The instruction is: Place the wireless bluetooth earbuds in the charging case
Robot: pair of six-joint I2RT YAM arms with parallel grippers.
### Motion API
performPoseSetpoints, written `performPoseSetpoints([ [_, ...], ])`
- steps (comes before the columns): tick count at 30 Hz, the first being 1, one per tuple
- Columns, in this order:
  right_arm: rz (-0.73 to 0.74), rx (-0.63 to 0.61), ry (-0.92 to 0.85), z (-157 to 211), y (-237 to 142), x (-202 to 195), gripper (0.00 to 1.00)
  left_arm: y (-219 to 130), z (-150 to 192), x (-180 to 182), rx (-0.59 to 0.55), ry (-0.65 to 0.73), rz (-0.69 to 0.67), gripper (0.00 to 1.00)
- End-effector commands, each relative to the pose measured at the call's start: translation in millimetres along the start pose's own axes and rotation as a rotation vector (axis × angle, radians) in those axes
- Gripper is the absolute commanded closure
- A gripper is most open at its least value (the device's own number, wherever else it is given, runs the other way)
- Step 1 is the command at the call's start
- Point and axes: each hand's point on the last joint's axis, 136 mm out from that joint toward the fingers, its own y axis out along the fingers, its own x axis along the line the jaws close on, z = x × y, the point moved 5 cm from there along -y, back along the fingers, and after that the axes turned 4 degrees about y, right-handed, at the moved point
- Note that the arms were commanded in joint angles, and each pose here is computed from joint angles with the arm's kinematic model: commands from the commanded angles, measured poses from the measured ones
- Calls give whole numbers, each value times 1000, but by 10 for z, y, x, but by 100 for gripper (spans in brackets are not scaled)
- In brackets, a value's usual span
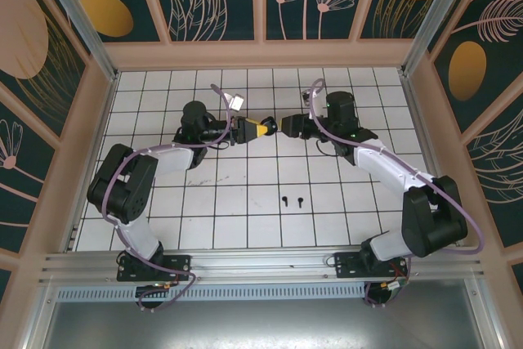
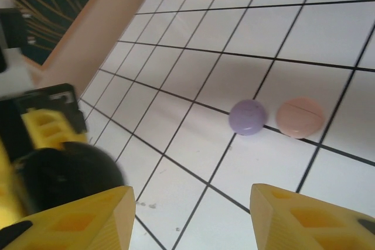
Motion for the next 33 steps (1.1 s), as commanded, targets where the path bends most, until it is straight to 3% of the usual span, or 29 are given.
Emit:
performPoseSetpoints([
  [1, 9, -29, -6, -45, -88, 47, 45, 3, -120, -169, -5, 92, 46, 100],
  [11, -163, -39, -34, -73, -289, 410, 46, 23, -145, -146, -9, 91, 45, 100],
  [33, -137, 1, -29, -47, 1, 372, 60, 33, -168, -230, -5, 103, 63, 100],
])
